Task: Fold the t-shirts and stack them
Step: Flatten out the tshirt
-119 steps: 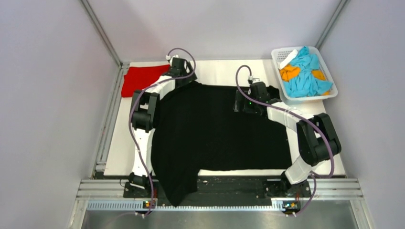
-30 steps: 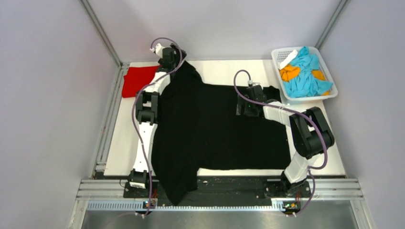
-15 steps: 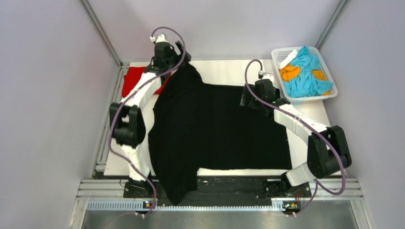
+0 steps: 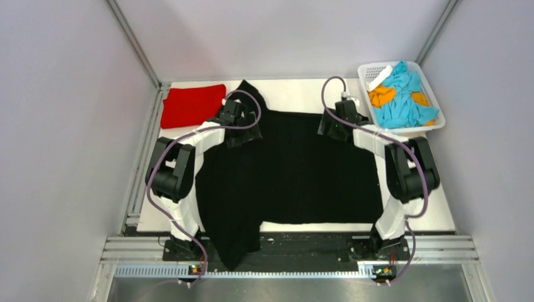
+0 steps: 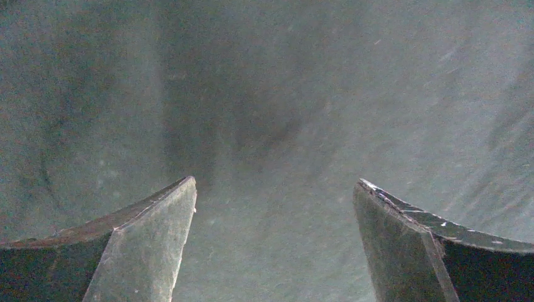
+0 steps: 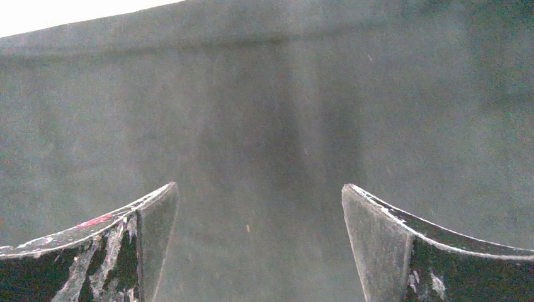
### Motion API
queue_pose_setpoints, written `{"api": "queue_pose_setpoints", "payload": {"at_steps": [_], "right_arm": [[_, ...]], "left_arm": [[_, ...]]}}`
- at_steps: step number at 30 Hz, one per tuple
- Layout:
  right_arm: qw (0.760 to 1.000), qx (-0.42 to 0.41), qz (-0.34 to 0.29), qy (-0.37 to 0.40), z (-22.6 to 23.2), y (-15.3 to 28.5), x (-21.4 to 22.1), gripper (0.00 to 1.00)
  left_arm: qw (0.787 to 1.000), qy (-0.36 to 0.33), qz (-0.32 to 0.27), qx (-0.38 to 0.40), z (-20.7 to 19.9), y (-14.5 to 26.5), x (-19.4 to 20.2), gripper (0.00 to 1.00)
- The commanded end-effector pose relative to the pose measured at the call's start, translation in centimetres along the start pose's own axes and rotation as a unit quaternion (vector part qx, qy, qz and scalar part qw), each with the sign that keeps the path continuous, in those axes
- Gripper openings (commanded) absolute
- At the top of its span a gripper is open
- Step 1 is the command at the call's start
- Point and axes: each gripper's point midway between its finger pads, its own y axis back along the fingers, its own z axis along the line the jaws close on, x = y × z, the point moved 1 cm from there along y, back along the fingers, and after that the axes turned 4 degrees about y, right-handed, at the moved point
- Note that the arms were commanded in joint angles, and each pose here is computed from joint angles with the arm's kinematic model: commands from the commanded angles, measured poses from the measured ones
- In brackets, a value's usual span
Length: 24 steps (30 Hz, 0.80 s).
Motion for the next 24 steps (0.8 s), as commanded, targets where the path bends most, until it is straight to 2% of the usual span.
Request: {"api": "queue_pose_setpoints", "payload": {"at_steps": [1, 5, 15, 20, 24], "right_arm": [[1.000, -0.020, -0.023, -0.004, 1.9, -3.4, -3.5, 0.98], [1.000, -0.009, -0.007, 0.001, 1.8, -6.4, -3.8, 0.97], [1.000, 0.021, -0.001, -0.003, -0.1, -11.3, -5.7, 0.97], [0.999, 0.032, -0.028, 0.008, -0.3, -13.6, -8.3, 0.97], [0.996, 0.031, -0.082, 0.016, -0.4, -15.1, -13.4, 0.97]], "left_arm": [[1.000, -0.001, 0.001, -0.025, 1.4, -0.8, 1.3, 0.99], [0.993, -0.005, 0.005, -0.117, 5.2, -1.7, 2.2, 0.99], [0.988, -0.010, 0.024, -0.150, 7.7, -2.6, 4.6, 0.99], [0.987, -0.017, 0.034, -0.156, 8.2, -3.0, 5.1, 0.99], [0.985, -0.018, 0.030, -0.169, 8.6, -3.1, 4.9, 0.99]]}}
